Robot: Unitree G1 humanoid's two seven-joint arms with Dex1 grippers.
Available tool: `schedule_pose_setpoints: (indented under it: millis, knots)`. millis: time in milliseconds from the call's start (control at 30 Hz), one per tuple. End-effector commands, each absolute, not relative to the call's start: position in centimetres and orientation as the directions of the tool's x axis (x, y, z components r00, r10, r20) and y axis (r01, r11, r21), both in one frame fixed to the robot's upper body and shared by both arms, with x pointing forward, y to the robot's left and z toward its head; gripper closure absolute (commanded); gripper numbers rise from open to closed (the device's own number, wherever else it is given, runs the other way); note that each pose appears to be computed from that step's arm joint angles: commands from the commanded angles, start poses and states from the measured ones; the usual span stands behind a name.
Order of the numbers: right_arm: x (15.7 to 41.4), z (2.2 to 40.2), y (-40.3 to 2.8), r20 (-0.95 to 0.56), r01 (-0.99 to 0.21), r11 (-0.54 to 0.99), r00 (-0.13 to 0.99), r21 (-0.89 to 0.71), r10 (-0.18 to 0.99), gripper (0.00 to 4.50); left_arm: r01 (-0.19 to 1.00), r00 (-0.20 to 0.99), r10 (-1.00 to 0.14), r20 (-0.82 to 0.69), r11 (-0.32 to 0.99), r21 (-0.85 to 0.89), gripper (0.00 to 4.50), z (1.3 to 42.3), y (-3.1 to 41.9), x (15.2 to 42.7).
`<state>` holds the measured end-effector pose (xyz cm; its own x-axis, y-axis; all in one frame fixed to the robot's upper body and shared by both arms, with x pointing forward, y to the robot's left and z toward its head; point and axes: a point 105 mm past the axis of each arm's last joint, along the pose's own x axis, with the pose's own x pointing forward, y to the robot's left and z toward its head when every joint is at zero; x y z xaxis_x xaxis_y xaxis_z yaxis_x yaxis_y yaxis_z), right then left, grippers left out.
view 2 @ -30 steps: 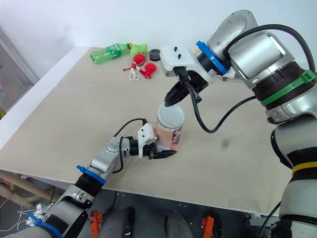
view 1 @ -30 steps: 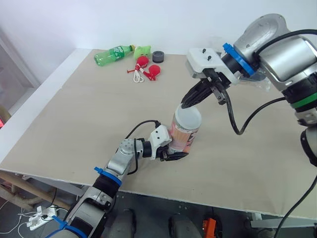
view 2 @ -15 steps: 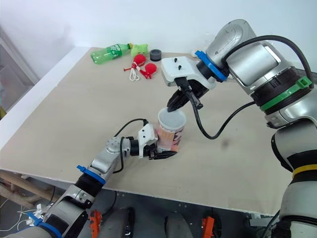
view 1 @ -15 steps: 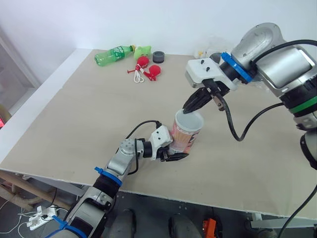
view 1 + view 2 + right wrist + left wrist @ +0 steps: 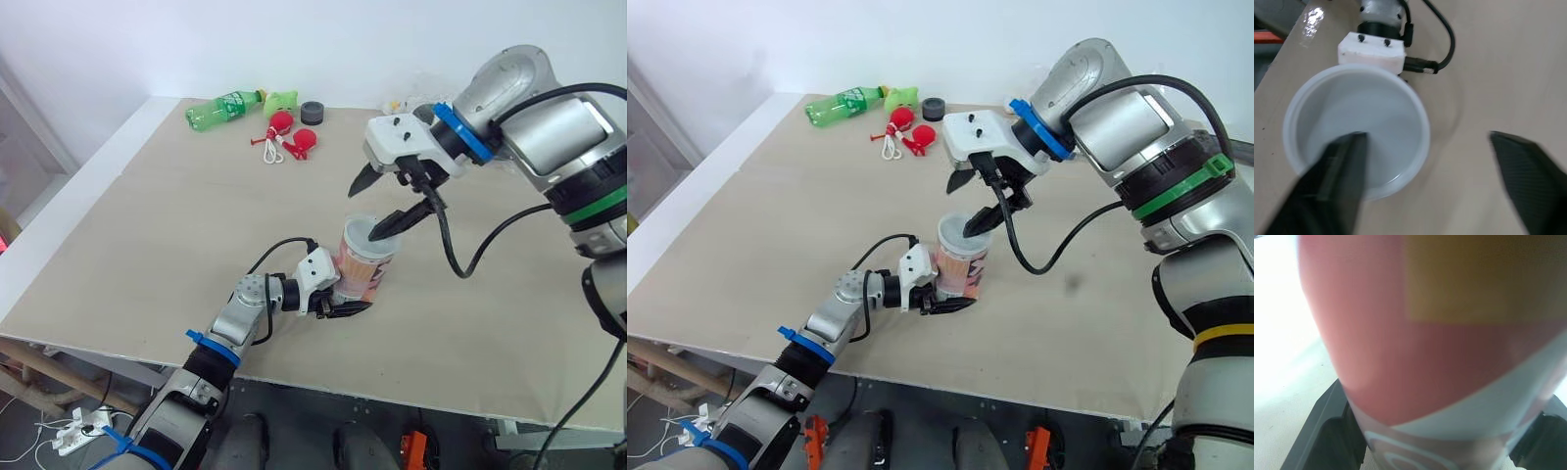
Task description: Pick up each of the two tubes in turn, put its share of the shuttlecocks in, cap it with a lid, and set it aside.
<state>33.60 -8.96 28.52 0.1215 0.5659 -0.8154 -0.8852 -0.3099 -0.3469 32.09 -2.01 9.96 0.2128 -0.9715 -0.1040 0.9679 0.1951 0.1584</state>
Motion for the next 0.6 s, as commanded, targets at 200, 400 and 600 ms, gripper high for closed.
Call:
schedule_pose_setpoints:
  millis: [200,400,600]
  knots:
    - [32.7,32.2,-8.4,-0.767,-0.857,-0.312,0.139,-0.41,0.626,0.93,0.972,0.208,-0.967,-0.147,0.188,0.138,1.53,8.7,-1.6,31.9]
    - [30.7,32.3,-7.9,-0.751,-0.863,-0.353,0.045,-0.361,0.659,3.87,0.973,0.207,-0.967,-0.149,0.187,0.138,1.53,8.7,-1.6,31.8]
    - [30.4,29.8,-8.5,-0.792,-0.88,-0.374,0.005,-0.293,0.61,4.41,0.973,0.206,-0.967,-0.149,0.186,0.137,1.53,8.7,-1.6,31.8]
